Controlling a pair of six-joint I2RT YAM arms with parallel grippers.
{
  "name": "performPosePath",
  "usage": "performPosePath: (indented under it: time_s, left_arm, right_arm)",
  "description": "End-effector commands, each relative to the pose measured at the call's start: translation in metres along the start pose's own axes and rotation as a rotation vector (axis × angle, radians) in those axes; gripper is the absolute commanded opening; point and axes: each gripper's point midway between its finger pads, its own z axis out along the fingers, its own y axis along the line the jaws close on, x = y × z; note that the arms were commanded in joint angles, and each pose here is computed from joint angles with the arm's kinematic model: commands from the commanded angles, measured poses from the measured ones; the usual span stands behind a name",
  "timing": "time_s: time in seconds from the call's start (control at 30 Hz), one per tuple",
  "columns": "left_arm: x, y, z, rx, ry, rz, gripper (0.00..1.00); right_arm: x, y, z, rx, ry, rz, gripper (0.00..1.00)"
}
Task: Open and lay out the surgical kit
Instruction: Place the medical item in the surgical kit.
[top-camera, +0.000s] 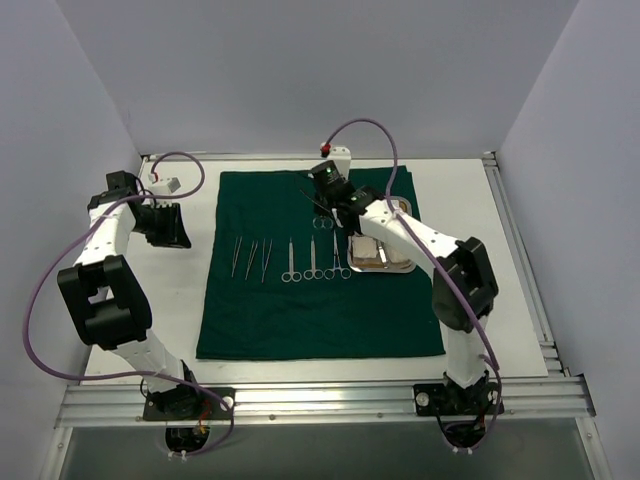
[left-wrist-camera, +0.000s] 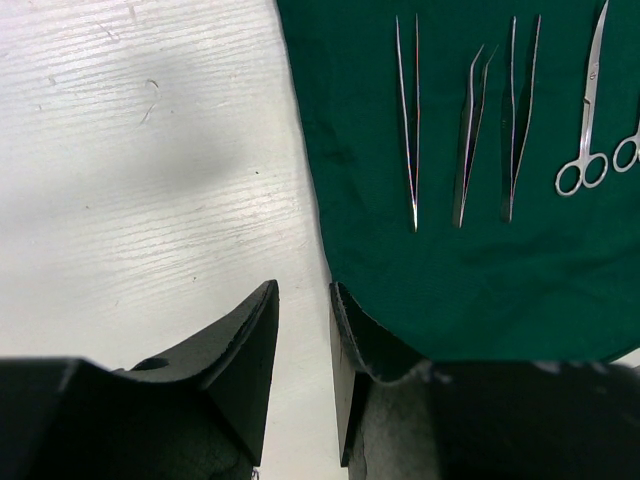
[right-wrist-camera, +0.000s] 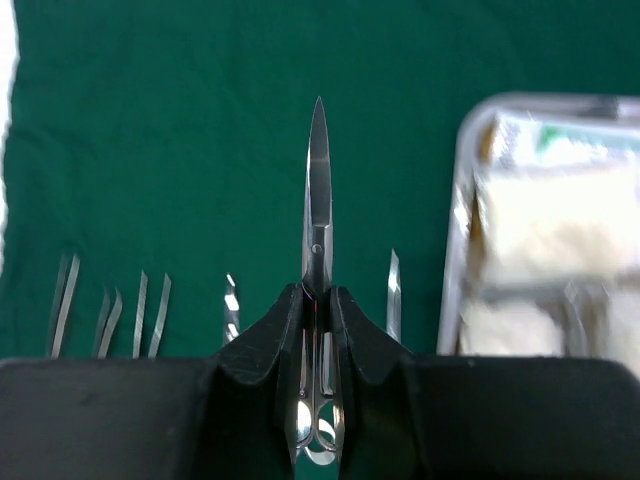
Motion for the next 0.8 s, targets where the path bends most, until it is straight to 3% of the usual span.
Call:
performPosePath:
  time_s: [0.0, 0.33, 0.77]
  left_arm:
    - [-0.008, -0.007, -0.016, 0.009, -0.049, 0.025, 0.36]
    - [-0.008, -0.007, -0.017, 0.010, -0.049, 0.022, 0.36]
    - [-0.005, -0.004, -0.010, 0.011, -0.033, 0.015, 0.36]
  right_arm:
    - [-0.012, 0.008, 0.027, 0.004, -0.005, -0.048, 0.00]
    - [-0.013, 0.024, 0.120, -0.034, 0.029, -0.029, 0.00]
    - [0.023, 0.020, 0.161, -0.025, 0.077, 0.017, 0.00]
